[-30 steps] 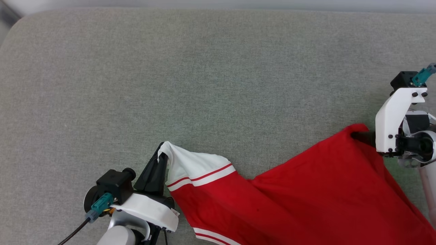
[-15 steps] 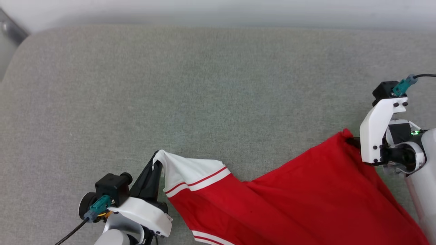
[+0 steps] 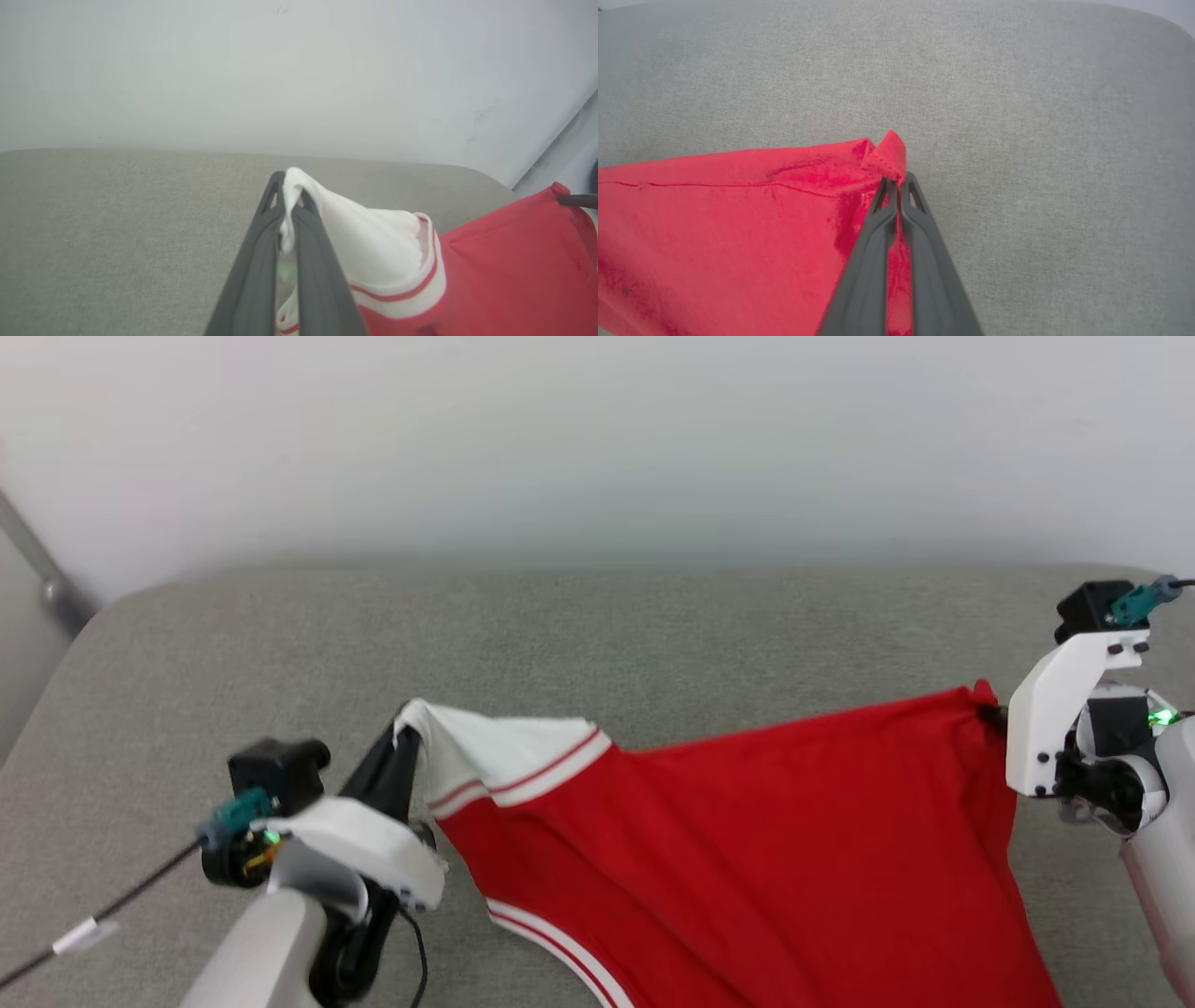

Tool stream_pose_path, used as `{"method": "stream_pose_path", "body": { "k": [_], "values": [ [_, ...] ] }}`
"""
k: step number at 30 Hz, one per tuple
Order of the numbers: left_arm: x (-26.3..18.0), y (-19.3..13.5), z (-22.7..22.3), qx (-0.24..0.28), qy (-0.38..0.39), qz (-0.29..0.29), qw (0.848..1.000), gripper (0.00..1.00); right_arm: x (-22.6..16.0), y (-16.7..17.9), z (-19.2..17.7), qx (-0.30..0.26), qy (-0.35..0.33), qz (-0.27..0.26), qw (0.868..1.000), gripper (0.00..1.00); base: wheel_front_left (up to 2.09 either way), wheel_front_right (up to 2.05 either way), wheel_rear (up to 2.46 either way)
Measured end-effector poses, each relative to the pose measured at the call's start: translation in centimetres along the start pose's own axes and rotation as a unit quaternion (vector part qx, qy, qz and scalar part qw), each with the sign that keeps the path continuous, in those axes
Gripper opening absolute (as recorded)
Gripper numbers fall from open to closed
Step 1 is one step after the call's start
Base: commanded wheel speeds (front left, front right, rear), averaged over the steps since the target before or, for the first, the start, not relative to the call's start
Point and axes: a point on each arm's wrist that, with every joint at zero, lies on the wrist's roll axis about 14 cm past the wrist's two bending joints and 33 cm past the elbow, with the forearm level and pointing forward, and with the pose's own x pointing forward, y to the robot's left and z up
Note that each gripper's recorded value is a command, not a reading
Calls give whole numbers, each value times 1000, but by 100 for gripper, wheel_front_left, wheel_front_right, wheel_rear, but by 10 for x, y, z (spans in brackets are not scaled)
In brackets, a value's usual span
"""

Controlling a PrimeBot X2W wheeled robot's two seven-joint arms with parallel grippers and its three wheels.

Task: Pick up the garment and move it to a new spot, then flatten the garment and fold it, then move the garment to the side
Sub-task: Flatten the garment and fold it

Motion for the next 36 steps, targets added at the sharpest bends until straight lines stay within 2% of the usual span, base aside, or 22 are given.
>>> {"method": "stream_pose_path", "body": {
  "k": [4, 9, 14, 19, 24, 32, 36],
  "values": [
    [24, -5, 29, -25, -35, -3, 999, 0, -15, -6, 22, 13, -47, -9, 999, 0, 0, 0, 0],
    [55, -7, 71, -10, -72, -8, 997, 0, -28, -13, 59, 8, -104, -22, 994, 0, 0, 0, 0],
    [88, 5, 110, 19, -97, 2, 995, 0, -32, -20, 101, -2, -163, -34, 986, 0, 0, 0, 0],
    [129, 11, 167, 51, -148, 6, 988, 0, -37, -27, 164, -17, -251, -46, 967, 0, 0, 0, 0],
    [169, 16, 200, 75, -183, 5, 980, 0, -32, -31, 215, -37, -325, -56, 943, 0, 0, 0, 0],
    [223, 24, 232, 101, -237, 0, 966, 0, -16, -37, 271, -66, -412, -65, 907, 0, 0, 0, 0],
    [248, 29, 224, 102, -239, -3, 966, 0, 6, -45, 279, -65, -422, -69, 902, 0, 0, 0, 0]
  ]
}}
